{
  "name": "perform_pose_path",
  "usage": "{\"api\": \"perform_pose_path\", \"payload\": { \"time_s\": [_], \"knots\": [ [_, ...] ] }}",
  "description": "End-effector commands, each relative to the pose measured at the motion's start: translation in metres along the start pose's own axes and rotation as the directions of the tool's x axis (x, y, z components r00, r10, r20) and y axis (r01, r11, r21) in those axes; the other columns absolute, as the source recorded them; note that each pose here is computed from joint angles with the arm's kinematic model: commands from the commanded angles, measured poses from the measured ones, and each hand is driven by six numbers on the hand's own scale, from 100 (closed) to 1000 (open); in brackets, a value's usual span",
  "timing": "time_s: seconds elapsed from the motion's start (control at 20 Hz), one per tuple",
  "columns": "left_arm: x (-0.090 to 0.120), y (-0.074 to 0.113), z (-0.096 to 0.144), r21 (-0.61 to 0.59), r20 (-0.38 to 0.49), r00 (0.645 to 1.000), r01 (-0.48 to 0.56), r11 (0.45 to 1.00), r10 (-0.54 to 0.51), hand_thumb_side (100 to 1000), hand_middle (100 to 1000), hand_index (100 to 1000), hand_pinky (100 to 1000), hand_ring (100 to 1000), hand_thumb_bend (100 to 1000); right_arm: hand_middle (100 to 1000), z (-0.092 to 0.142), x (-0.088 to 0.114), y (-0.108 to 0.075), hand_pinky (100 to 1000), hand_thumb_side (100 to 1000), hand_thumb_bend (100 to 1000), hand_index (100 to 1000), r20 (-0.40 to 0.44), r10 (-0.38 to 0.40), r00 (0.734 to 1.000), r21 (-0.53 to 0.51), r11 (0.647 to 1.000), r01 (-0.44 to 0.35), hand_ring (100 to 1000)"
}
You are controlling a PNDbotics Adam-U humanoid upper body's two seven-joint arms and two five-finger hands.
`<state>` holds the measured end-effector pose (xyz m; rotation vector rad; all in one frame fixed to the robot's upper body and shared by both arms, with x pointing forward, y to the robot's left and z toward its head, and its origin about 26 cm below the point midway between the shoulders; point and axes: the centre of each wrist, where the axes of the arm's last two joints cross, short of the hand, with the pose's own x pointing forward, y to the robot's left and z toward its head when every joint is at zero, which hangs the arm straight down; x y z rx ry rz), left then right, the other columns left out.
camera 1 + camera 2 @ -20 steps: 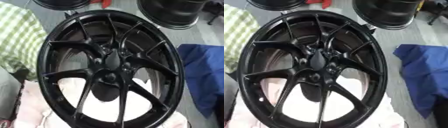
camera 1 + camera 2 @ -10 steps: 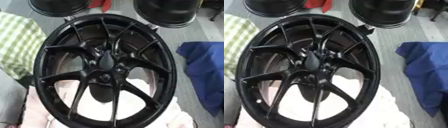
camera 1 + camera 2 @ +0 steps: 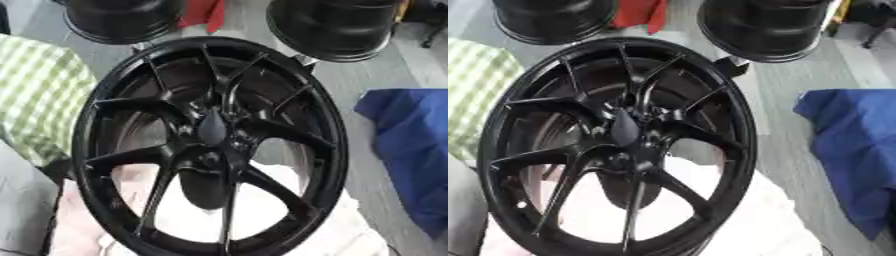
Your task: Pull the pin out of the wheel hub.
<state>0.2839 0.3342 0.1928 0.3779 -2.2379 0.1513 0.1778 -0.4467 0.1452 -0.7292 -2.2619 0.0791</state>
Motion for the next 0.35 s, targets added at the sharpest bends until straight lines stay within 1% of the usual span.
{"api": "perform_pose_path", "payload": {
  "time_s": [0.05, 0.15, 0.2, 0.25, 0.35],
  "knots": [
    [0.01, -0.001, -0.007, -0.023, 0.047, 0.999, -0.008, 1.0, 0.009, 510, 556, 791, 895, 680, 202, 686, -0.01, 0.003, 0.021, 761, 295, 271, 783, 0.183, -0.076, 0.98, 0.166, 0.985, 0.045, 763],
    [0.011, -0.003, -0.008, -0.03, 0.056, 0.998, -0.023, 0.999, 0.025, 509, 557, 792, 894, 680, 206, 697, -0.009, 0.001, 0.039, 762, 324, 252, 789, 0.245, -0.145, 0.958, 0.247, 0.965, 0.083, 768],
    [0.011, -0.005, -0.008, -0.035, 0.06, 0.998, -0.031, 0.999, 0.033, 510, 558, 793, 894, 681, 208, 706, -0.007, 0.001, 0.048, 763, 347, 255, 795, 0.261, -0.177, 0.949, 0.281, 0.955, 0.101, 771],
    [0.012, -0.007, -0.008, -0.045, 0.065, 0.997, -0.04, 0.998, 0.043, 510, 559, 793, 894, 681, 209, 715, -0.006, 0.0, 0.059, 765, 363, 262, 801, 0.269, -0.212, 0.94, 0.317, 0.941, 0.122, 776],
    [0.012, -0.01, -0.009, -0.061, 0.072, 0.996, -0.051, 0.997, 0.055, 510, 562, 795, 894, 682, 213, 736, -0.001, 0.0, 0.08, 767, 397, 276, 814, 0.253, -0.266, 0.93, 0.383, 0.91, 0.157, 784]
  ]
}}
